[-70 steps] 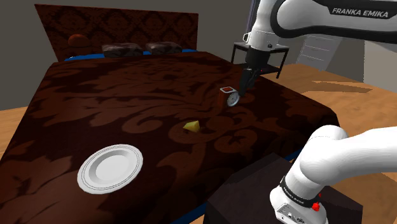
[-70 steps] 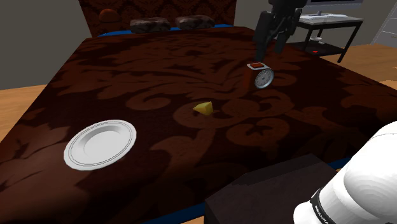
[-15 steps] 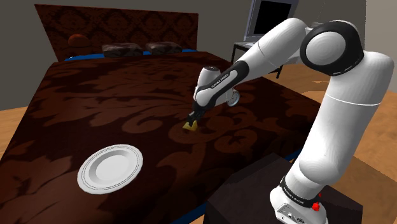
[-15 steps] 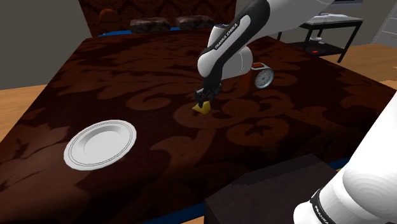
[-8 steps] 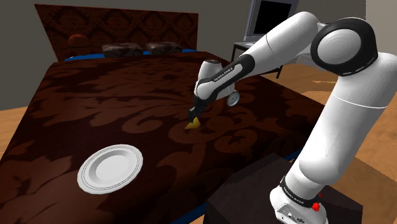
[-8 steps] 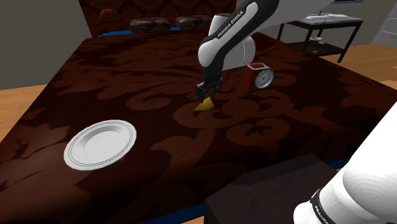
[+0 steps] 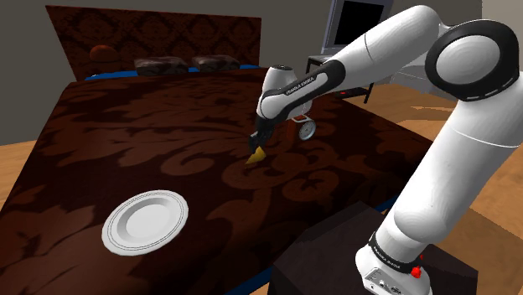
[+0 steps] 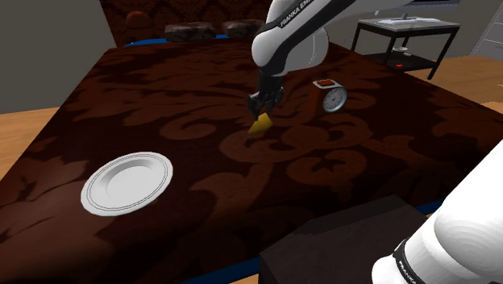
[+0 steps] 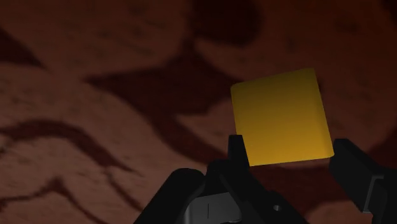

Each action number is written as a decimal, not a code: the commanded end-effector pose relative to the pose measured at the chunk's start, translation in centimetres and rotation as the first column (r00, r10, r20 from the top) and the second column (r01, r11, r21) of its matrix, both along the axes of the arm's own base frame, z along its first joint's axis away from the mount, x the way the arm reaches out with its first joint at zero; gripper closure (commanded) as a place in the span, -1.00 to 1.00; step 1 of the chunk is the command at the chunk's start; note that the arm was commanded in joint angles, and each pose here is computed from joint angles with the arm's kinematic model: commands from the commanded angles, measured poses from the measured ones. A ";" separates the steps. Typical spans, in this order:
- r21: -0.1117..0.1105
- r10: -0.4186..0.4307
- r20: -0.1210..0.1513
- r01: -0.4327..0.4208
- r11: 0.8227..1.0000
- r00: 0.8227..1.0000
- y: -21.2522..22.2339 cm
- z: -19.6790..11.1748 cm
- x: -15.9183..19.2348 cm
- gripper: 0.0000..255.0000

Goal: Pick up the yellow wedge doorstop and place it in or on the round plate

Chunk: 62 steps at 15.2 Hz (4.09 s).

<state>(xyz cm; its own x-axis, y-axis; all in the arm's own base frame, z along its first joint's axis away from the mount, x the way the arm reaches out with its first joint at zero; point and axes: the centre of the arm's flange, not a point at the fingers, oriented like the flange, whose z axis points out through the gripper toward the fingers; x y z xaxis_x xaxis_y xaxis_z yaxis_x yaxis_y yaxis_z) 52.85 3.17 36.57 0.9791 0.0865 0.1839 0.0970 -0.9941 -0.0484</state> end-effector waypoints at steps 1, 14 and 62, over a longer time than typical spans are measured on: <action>0.000 0.000 0.000 0.000 1.000 1.000 0.0 0.9 0.0 1.00; 0.000 0.000 0.000 0.000 1.000 1.000 17.2 1.6 0.8 1.00; 0.000 0.000 0.000 0.000 1.000 1.000 44.2 -6.0 1.9 -1.00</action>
